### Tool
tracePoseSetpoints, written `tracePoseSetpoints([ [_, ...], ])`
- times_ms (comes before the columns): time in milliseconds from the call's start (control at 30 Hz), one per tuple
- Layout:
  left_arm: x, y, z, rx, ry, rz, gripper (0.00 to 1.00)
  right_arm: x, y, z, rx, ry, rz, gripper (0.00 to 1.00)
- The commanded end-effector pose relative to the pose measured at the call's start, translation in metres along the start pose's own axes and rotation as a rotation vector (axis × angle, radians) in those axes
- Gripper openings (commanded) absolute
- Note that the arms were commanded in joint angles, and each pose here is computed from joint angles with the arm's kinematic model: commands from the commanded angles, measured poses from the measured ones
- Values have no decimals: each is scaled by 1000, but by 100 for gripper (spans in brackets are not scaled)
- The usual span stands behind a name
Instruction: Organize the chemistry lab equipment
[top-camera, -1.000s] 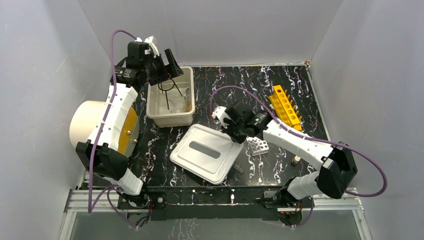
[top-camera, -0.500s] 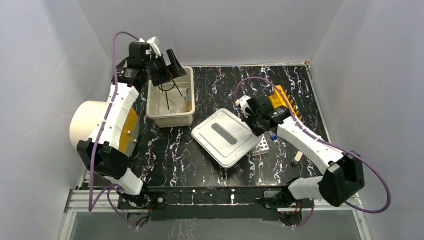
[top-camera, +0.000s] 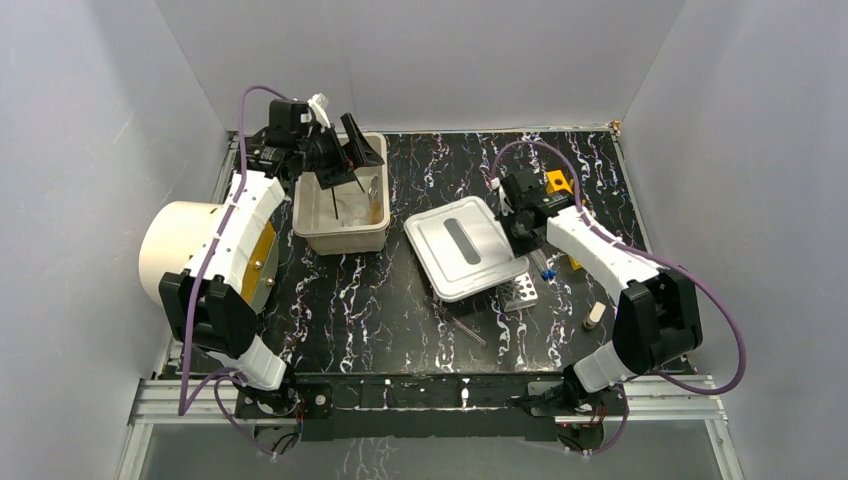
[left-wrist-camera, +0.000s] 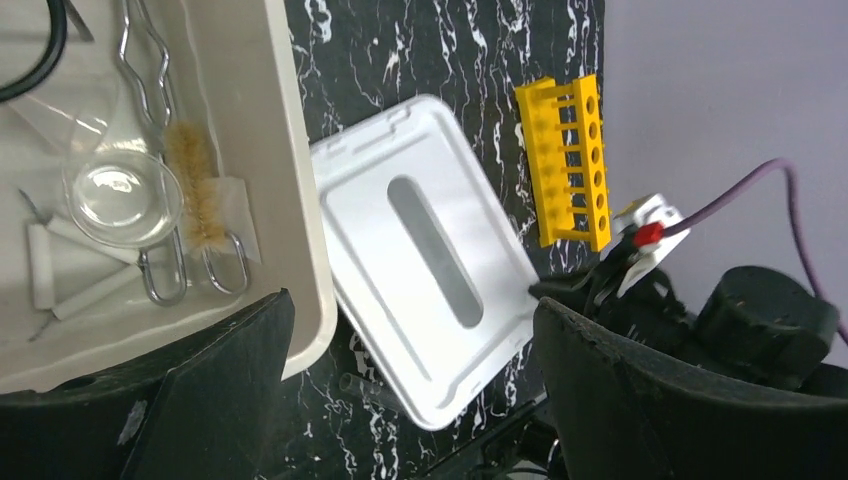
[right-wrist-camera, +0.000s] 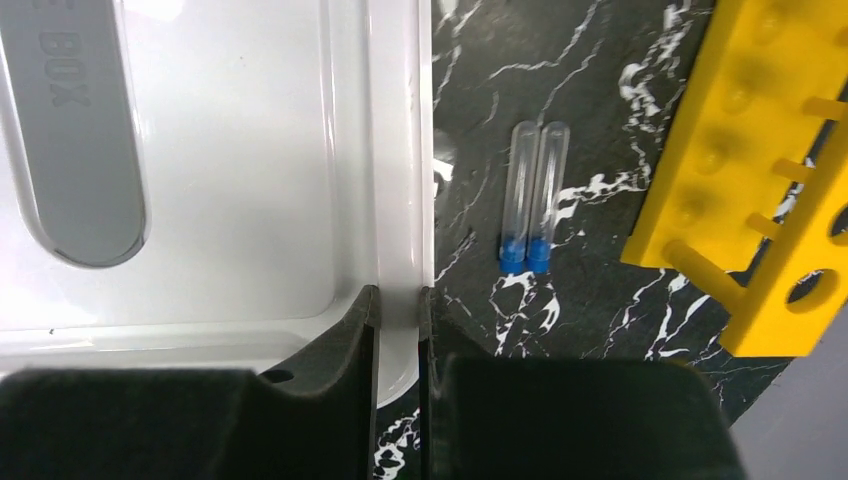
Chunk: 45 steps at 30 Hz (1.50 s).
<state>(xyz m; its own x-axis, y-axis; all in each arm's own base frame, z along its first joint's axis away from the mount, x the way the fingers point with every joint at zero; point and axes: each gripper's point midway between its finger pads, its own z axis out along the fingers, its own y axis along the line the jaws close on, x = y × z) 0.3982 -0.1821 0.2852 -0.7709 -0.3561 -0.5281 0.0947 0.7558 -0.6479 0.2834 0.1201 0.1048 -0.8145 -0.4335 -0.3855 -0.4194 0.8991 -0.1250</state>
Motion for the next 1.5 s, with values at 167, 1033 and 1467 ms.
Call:
tracePoseSetpoints([
  [167,36,-31,11,97,85,-31,89,-47,-19,-2,-28,-79,234,0],
  [1033,144,-39,84,-50,312,-133,91,-86,-42,0,-232,-173,447,0],
  [1467,163,-53,125,41,403,-266,65,-85,-35,0,-308,-192,510,0],
])
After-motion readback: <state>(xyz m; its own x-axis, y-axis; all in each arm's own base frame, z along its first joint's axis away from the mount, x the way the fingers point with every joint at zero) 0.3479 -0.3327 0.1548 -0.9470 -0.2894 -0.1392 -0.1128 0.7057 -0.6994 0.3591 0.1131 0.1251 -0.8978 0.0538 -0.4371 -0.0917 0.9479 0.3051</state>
